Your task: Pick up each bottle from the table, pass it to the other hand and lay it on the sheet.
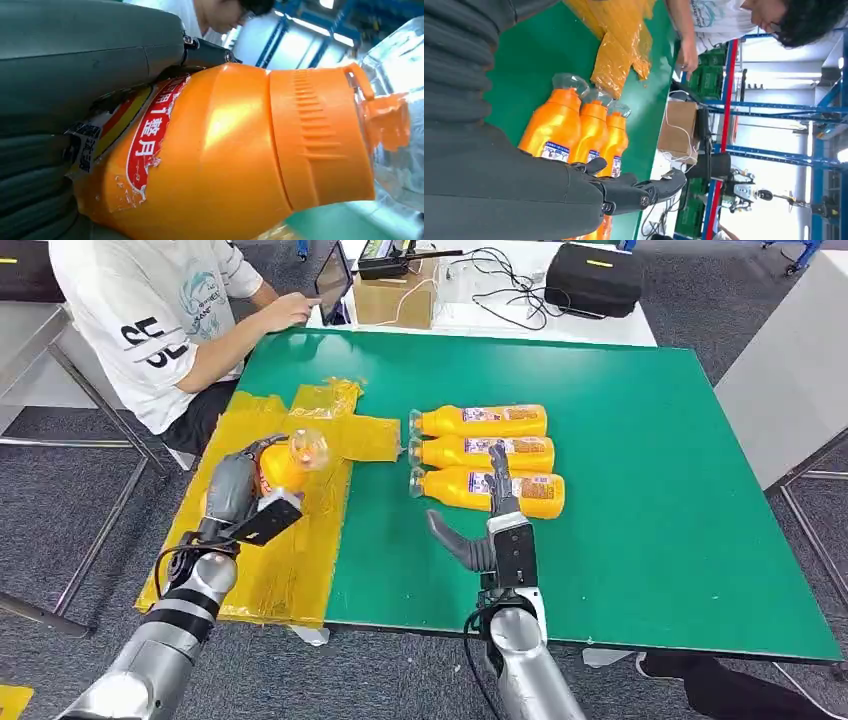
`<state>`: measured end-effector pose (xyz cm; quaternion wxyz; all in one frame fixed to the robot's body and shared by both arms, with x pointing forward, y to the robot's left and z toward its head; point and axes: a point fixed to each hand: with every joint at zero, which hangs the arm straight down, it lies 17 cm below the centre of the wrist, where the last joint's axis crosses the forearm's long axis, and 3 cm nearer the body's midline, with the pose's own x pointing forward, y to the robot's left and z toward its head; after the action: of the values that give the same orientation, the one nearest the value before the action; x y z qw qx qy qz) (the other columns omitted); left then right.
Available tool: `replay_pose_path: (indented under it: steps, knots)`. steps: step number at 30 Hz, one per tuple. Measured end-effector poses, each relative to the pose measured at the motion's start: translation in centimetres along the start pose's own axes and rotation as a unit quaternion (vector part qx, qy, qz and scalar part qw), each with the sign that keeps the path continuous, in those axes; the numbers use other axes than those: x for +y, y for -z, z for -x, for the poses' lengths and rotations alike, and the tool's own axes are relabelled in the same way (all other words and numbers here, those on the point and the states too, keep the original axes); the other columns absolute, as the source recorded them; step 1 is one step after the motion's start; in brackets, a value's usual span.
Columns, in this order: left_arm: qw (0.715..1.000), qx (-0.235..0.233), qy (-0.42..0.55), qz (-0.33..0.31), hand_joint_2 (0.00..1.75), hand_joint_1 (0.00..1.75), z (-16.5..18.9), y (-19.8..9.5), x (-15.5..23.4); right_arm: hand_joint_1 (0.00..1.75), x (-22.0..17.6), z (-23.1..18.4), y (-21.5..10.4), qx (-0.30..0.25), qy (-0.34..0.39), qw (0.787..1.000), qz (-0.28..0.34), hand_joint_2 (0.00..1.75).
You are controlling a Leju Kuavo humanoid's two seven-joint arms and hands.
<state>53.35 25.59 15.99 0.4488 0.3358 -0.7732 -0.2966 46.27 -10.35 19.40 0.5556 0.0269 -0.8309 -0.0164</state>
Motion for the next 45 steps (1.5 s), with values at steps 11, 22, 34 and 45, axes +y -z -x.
replay_pose_path:
  steps: [11,22,34,45]
  knots:
    - [0.987,-0.006,0.073,0.145,1.75,1.75,3.5,-2.7,-5.4,0.0,0.5,-0.2,0.0,-0.005,0.011,1.0,-0.014,1.75]
    - [0.933,0.068,0.15,0.321,1.75,1.75,9.4,-7.0,-10.0,0.0,3.2,-0.7,0.3,-0.007,0.025,0.998,-0.054,1.75]
    - [0.915,0.092,0.136,0.367,1.75,0.0,11.4,-8.3,-9.9,0.0,5.4,0.5,0.1,0.012,0.027,0.996,-0.087,1.75]
    - [0.925,0.074,0.128,0.351,1.75,0.0,10.8,-8.0,-9.7,0.0,5.9,1.3,0.4,0.02,0.015,0.995,-0.099,1.75]
